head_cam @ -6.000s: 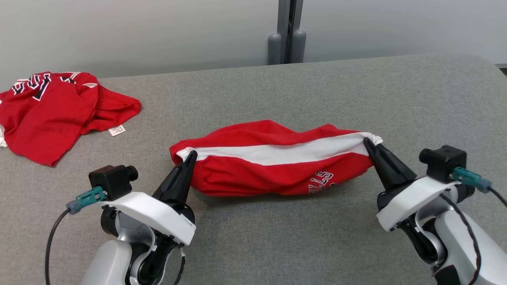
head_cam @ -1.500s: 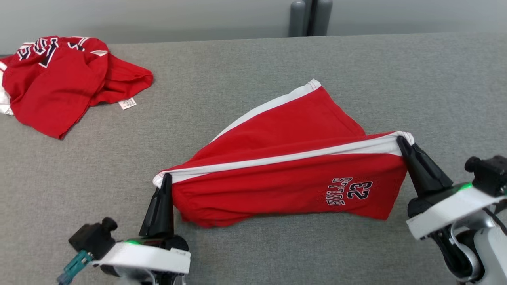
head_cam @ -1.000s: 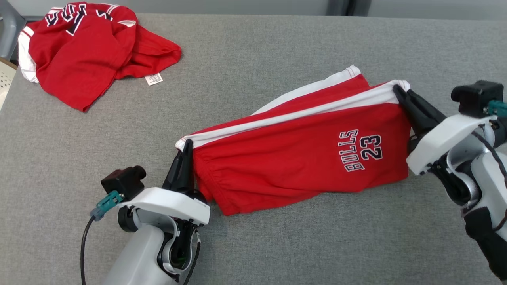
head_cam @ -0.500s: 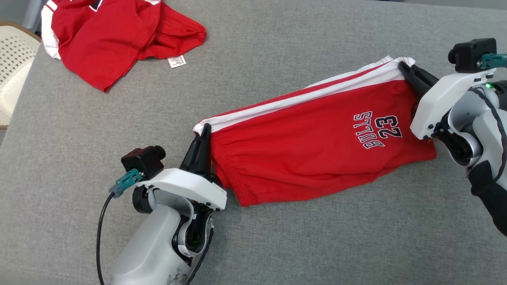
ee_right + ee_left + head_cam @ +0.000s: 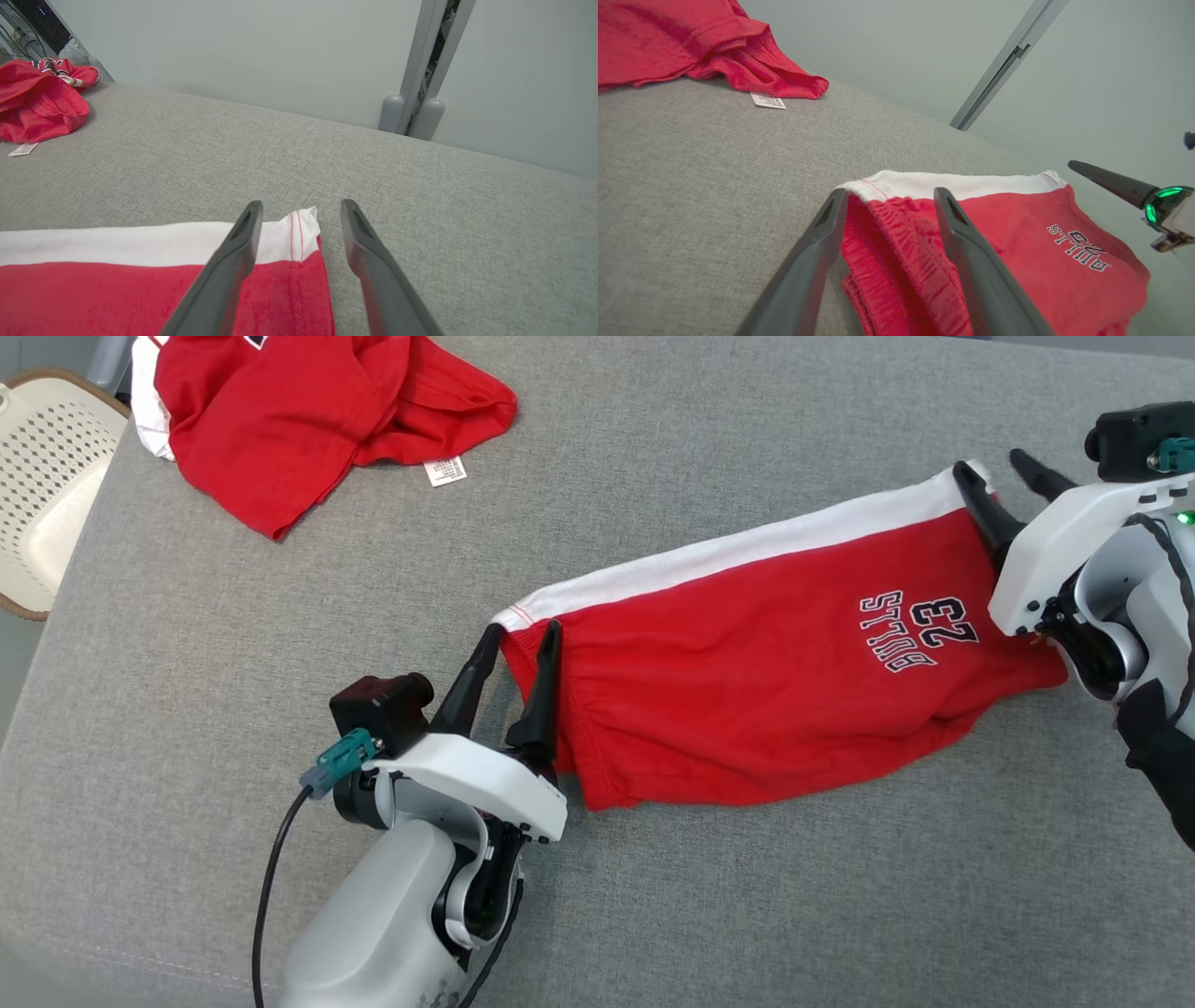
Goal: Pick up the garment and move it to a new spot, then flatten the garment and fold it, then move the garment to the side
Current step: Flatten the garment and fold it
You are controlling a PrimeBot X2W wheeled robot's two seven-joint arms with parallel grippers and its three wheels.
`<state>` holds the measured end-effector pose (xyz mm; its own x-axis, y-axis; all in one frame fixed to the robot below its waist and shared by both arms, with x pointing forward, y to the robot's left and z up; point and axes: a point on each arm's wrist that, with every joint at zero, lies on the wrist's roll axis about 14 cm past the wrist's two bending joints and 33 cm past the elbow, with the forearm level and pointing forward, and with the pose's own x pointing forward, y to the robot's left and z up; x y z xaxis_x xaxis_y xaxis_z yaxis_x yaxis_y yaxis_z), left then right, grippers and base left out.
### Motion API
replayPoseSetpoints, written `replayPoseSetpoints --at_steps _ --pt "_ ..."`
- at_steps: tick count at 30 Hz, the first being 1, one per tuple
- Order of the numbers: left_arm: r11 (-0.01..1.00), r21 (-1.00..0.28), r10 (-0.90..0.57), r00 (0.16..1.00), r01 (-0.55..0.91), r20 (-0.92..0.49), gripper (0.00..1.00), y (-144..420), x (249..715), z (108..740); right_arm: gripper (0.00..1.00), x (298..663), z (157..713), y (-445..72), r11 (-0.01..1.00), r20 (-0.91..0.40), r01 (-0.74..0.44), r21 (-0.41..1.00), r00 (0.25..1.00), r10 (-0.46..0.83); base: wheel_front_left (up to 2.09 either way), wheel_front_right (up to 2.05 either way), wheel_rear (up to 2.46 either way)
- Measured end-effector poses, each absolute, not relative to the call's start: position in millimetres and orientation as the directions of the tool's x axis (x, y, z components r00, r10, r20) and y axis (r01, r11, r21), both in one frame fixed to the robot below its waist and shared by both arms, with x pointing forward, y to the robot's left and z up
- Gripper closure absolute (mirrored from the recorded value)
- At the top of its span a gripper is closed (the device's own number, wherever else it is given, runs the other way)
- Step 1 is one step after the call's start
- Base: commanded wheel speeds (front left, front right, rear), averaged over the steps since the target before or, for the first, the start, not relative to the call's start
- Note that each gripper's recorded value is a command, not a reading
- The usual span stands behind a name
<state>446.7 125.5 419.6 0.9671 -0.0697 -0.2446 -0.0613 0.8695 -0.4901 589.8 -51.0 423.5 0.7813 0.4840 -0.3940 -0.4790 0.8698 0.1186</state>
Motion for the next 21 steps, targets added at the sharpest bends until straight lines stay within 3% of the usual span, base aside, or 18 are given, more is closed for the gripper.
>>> replayPoseSetpoints --at_steps 8,14,21 --pt "0.886 -0.461 -0.049 0.981 -0.043 -0.185 0.00 134 432 435 0.00 594 430 -53 0.872 -0.369 -0.480 0.097 0.796 0.479 0.00 0.00 0.00" --pt "0.935 -0.355 -0.035 0.991 -0.013 -0.129 0.00 144 418 451 0.00 594 444 -64 0.878 -0.329 -0.472 0.087 0.818 0.472 0.00 0.00 0.00" --pt "0.951 -0.310 -0.008 0.994 -0.026 -0.110 0.00 152 403 458 0.00 577 448 -92 0.894 -0.322 -0.443 0.064 0.839 0.439 0.00 0.00 0.00"
